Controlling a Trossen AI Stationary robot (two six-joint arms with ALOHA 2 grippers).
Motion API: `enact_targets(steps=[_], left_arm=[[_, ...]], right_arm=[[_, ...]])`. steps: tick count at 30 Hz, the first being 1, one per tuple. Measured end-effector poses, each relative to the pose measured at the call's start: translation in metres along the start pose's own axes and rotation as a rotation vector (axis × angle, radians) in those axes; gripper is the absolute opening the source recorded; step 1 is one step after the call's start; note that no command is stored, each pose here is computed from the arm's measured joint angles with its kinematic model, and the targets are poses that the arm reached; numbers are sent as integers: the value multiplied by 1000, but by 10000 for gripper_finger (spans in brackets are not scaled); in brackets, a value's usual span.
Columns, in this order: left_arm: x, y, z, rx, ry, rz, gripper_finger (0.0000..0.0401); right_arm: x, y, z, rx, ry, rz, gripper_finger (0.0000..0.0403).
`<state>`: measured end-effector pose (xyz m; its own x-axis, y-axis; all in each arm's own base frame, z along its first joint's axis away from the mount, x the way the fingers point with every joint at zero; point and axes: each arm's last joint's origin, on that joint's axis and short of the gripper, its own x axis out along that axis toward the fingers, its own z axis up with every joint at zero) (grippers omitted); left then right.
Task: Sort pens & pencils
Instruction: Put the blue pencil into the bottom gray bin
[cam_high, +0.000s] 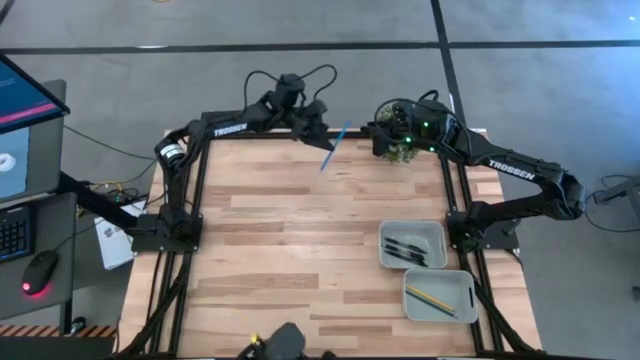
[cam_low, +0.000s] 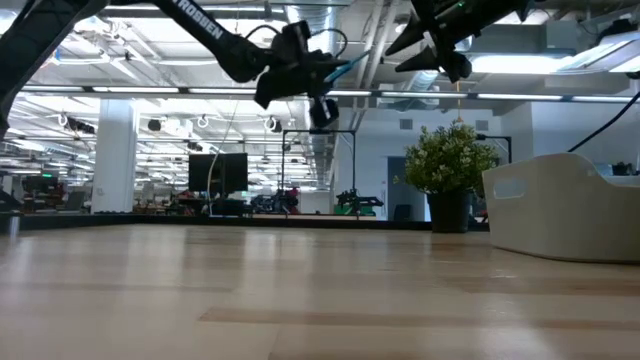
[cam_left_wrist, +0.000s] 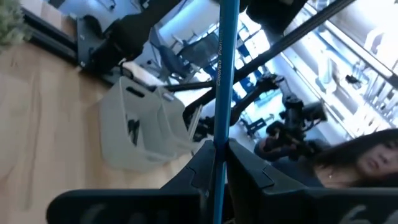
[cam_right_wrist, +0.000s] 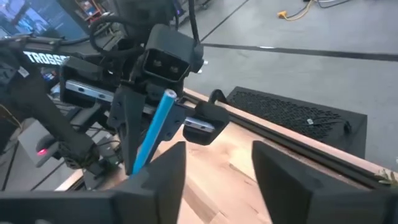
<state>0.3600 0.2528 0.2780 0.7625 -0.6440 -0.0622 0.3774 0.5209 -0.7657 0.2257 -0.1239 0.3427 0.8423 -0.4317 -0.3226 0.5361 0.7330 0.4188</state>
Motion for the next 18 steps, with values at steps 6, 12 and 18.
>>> enact_targets(steps=[6,12,18], left_arm=[[9,-9,10,-16,-57,11,16],[8,-9,12,-24,-94,44,16],[9,-9,12,18,-103,57,16]], right_arm=[[0,0,1,0,-10,4,246],[0,2,4,-2,-45,21,249],[-1,12,9,8,-116,86,249]])
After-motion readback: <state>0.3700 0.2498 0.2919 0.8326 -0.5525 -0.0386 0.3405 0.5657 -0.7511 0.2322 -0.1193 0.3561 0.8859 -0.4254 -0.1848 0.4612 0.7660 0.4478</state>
